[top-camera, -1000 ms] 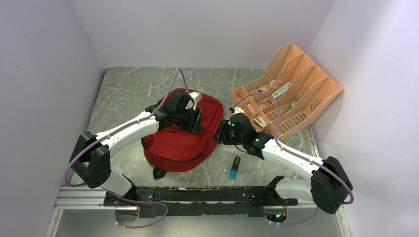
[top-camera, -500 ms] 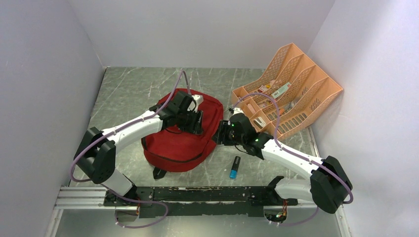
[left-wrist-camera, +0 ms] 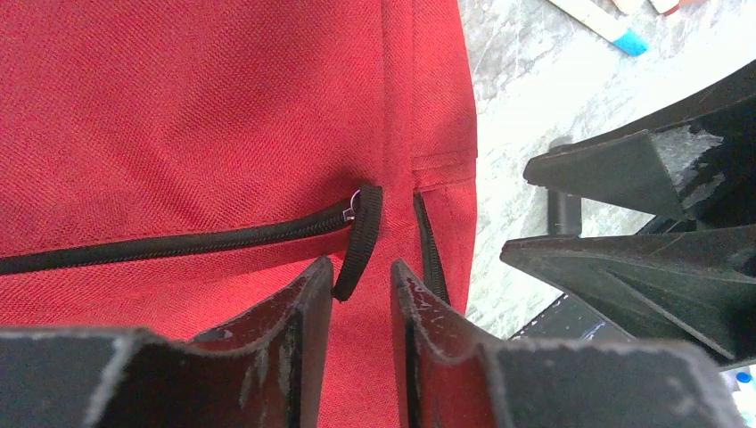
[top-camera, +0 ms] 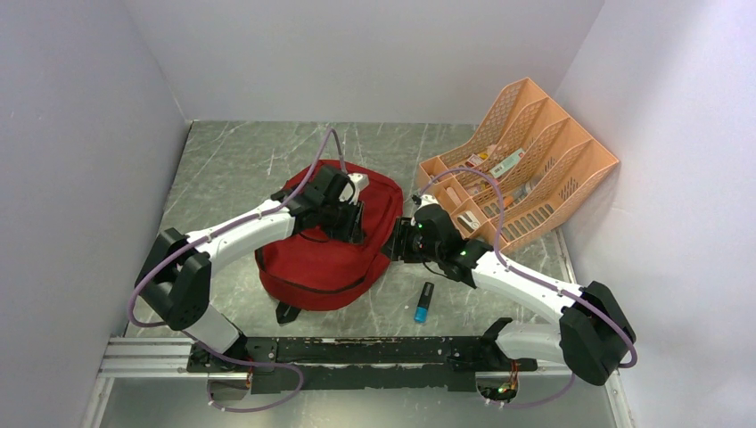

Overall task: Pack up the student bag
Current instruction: Unzip the student bag at the center of the board.

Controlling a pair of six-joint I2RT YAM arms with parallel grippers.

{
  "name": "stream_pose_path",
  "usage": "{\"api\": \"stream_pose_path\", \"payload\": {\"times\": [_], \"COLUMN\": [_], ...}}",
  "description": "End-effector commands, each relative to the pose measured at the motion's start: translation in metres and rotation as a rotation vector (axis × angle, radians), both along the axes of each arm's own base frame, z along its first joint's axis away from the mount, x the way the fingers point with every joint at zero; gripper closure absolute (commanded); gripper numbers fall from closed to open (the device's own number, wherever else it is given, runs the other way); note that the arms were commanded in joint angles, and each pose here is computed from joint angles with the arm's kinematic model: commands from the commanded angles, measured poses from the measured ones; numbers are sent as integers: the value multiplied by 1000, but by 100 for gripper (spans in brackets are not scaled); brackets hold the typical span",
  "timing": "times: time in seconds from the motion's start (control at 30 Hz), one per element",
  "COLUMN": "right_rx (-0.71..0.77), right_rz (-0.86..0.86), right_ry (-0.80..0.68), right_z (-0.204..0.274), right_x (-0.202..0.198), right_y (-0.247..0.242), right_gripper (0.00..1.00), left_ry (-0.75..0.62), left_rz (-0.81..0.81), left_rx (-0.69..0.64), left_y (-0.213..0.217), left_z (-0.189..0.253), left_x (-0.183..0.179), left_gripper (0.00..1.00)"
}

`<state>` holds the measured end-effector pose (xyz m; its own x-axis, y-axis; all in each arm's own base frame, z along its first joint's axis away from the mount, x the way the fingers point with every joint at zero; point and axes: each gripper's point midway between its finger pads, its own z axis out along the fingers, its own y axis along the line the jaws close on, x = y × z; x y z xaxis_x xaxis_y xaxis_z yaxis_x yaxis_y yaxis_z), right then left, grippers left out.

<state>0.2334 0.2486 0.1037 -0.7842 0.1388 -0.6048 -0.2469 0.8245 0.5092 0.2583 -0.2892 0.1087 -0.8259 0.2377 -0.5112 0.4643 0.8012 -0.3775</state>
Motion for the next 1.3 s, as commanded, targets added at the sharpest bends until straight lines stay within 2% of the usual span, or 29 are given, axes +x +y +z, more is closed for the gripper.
{"api": "stream_pose_path", "payload": {"times": [0.0, 0.1, 0.23, 0.27, 0.73, 0.93, 1.13, 1.2, 1.27], "right_rx": [1, -1, -7, -6, 102, 132, 96, 82, 71], "right_rz": [-1, -2, -18, -27, -186, -174, -168, -169, -167], "right_ry": [1, 1, 5, 6, 24, 77, 120, 133, 142], "right_z": [-5, -6, -8, -8, -7, -24, -44, -52, -57], "right_x": [1, 0, 1, 1, 24, 28, 27, 25, 24], "right_y": [-1, -1, -3, -4, 2, 9, 9, 7, 6], "right_gripper": [48, 48, 48, 47, 29, 29, 30, 33, 42], "left_ry": [13, 7, -4, -5, -66, -113, -131, -139, -146], "left_rz": [-37, -37, -35, -33, -45, -44, -34, -28, -13], "left_rx": [-19, -17, -7, -3, -2, -35, -37, -32, -20], "left_y": [-6, -6, -5, -4, -4, -4, -2, -2, 1], "left_z": [-3, -2, 0, 1, 19, 35, 39, 40, 39], "left_x": [-6, -5, -4, -3, 5, 7, 9, 10, 13], "left_gripper": [67, 76, 93, 95, 95, 95, 95, 95, 95]}}
